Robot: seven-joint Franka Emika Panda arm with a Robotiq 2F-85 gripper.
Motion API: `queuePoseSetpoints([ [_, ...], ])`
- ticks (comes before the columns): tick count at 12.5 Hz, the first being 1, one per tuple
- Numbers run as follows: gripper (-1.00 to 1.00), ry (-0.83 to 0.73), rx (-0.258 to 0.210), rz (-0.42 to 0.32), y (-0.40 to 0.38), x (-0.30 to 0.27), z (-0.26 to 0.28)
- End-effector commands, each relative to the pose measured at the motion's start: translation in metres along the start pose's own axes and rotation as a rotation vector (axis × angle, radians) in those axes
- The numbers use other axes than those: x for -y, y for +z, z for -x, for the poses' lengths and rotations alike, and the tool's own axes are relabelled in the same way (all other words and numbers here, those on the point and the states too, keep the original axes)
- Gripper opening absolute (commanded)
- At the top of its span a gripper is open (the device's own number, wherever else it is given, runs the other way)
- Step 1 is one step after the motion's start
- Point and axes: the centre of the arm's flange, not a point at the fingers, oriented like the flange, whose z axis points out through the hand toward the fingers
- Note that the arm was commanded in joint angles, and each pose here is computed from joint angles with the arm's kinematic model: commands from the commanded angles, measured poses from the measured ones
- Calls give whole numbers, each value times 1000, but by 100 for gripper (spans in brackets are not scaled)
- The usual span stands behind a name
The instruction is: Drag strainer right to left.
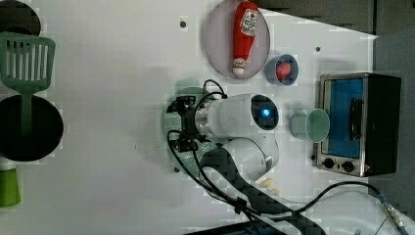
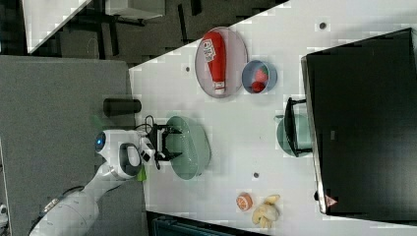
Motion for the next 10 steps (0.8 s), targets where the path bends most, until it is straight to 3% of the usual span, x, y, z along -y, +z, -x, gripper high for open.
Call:
queuePoseSetpoints([
  [1,100,-11,31,12,8,-14,57],
  [10,100,5,70,-42,7,-23,103],
])
